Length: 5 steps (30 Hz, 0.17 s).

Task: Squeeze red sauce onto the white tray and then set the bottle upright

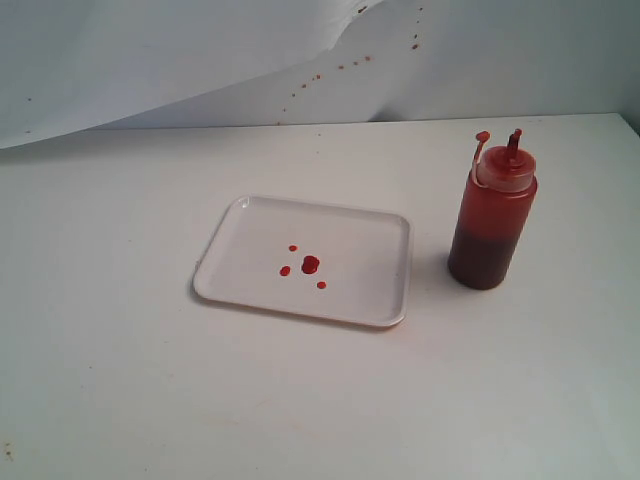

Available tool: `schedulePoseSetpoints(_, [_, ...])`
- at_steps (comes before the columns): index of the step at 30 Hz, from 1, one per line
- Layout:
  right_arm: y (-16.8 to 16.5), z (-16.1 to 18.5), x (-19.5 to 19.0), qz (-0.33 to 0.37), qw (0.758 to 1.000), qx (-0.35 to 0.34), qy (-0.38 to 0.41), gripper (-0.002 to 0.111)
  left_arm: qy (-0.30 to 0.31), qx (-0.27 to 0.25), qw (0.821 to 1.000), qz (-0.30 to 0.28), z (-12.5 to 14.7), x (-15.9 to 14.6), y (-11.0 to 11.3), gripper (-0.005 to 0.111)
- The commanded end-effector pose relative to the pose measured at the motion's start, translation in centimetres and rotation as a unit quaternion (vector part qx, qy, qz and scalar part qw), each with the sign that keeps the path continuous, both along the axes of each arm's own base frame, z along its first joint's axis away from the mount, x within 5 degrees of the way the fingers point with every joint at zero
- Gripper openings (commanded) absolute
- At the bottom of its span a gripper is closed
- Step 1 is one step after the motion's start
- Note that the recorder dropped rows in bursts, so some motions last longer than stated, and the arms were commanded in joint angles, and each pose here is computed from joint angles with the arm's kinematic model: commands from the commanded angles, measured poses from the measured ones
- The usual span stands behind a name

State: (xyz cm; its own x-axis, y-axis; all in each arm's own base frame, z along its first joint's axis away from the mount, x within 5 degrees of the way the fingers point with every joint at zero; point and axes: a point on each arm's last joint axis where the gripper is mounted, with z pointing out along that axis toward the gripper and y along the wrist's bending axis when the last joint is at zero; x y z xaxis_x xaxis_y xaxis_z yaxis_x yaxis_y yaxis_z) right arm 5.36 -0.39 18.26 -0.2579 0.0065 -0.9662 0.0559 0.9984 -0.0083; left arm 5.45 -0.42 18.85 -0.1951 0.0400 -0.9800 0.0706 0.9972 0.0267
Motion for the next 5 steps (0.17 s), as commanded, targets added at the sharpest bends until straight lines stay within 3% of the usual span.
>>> schedulePoseSetpoints(1, [0.03,-0.02,-0.02,0.002,1.000,0.000,-0.003,0.000,-0.003,-0.002,1.000,0.000,-0.07,0.01,0.00,0.000])
schedulePoseSetpoints(5, [0.04,-0.03,-0.02,0.002,1.000,0.002,-0.003,0.000,-0.003,-0.002,1.000,0.000,-0.07,0.01,0.00,0.000])
